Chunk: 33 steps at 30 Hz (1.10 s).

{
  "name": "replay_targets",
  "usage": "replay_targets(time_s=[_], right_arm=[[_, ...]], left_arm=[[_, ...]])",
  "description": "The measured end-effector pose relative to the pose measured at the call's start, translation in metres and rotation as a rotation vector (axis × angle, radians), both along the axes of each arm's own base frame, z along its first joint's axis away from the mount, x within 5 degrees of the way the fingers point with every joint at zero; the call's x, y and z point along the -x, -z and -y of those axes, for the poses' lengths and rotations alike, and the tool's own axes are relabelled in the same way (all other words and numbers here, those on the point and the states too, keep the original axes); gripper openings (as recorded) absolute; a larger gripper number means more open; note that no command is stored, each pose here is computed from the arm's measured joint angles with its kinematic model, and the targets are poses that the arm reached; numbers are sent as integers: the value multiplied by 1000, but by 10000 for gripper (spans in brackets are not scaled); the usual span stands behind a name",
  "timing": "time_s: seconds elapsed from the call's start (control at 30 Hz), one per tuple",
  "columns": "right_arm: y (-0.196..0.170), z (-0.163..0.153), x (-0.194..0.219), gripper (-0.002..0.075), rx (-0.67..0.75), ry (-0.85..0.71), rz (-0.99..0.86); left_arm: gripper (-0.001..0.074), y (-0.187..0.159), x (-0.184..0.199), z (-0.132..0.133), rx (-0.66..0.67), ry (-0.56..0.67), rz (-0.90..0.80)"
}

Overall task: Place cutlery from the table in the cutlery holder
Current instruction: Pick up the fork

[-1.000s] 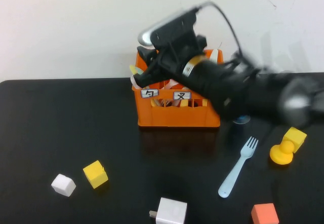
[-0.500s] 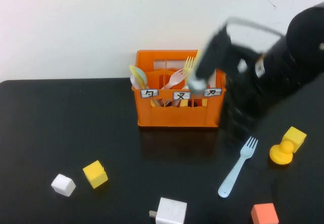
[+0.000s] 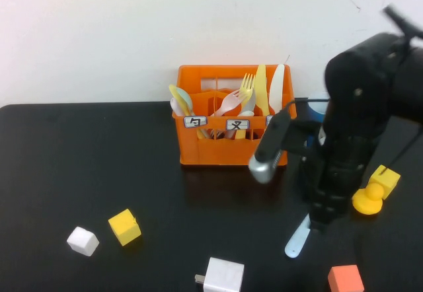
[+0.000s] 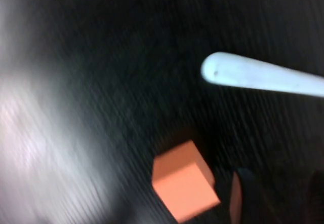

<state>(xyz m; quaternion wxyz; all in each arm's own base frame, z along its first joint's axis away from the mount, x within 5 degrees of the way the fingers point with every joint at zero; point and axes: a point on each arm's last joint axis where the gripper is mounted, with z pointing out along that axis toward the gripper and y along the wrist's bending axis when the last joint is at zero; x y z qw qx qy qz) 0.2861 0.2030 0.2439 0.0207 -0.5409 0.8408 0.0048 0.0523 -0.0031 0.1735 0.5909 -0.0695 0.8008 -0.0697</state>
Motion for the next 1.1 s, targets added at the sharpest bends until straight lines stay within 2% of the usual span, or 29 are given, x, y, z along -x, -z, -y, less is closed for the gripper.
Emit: replay_targets(time_s=[0.2,0.37,0.53,0.8,1.1], right_arm=[[31,-2,-15,241,42,573,-11],[56,-2,-29,241,61,989,58],[84,-6,-40,241,49,1317,97],[111,-11,-47,240,20,1526,98],[112,-1,-54,239,10,1693,180]], left_arm=[[-3,0,0,0,0,0,0],[-3,0,0,0,0,0,0],[-3,0,0,0,0,0,0],[-3,0,0,0,0,0,0],[-3,0,0,0,-2,1,0]])
